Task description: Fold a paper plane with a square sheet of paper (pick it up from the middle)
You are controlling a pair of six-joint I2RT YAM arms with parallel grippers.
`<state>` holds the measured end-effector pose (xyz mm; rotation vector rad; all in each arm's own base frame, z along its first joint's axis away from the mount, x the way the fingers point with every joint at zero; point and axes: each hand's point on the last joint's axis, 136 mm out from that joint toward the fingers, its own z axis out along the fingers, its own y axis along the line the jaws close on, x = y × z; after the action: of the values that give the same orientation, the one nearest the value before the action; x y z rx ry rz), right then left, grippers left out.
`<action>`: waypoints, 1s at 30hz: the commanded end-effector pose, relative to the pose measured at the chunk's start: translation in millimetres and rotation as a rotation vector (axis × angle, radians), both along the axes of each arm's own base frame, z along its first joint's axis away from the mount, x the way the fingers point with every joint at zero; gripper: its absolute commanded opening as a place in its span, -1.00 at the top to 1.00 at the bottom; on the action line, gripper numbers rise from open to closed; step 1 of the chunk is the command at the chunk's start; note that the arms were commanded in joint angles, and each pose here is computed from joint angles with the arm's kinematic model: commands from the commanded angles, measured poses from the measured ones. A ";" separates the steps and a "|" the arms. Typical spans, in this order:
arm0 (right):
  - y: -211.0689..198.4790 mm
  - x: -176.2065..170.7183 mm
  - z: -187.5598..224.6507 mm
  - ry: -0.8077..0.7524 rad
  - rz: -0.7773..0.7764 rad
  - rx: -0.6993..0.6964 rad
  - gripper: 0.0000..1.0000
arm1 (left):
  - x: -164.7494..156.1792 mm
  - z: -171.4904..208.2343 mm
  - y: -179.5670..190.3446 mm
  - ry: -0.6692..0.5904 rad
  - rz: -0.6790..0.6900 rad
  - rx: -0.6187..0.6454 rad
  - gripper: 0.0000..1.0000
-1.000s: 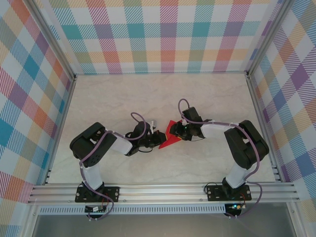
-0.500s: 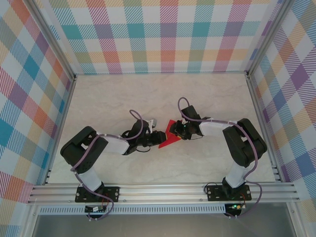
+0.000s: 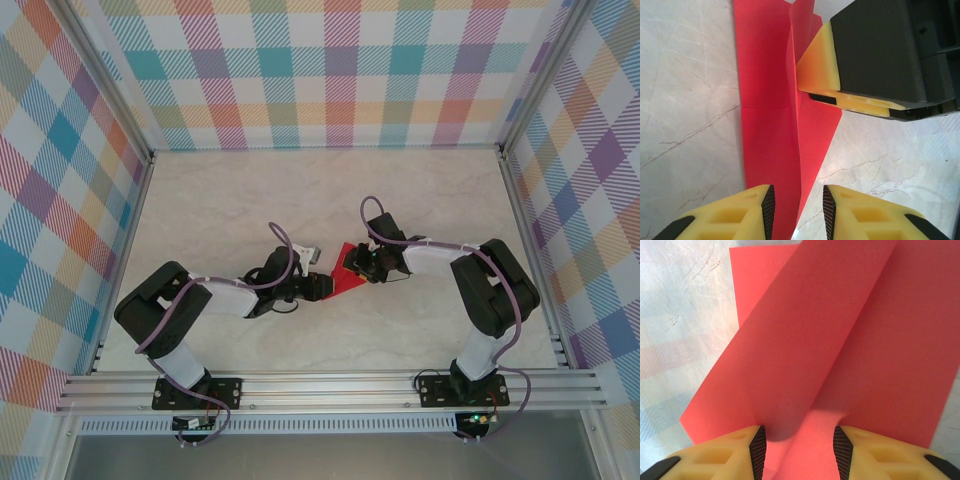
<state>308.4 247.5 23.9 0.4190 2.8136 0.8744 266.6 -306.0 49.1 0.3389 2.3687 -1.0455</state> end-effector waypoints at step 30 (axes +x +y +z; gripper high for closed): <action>2.9 -1.4 29.9 -0.035 0.041 0.035 0.16 | 1.6 -24.4 -1.1 0.043 0.042 0.099 0.82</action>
<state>307.0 247.0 33.2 0.4167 2.8176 0.8762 267.9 -305.2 31.0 0.3411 2.4242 -0.9361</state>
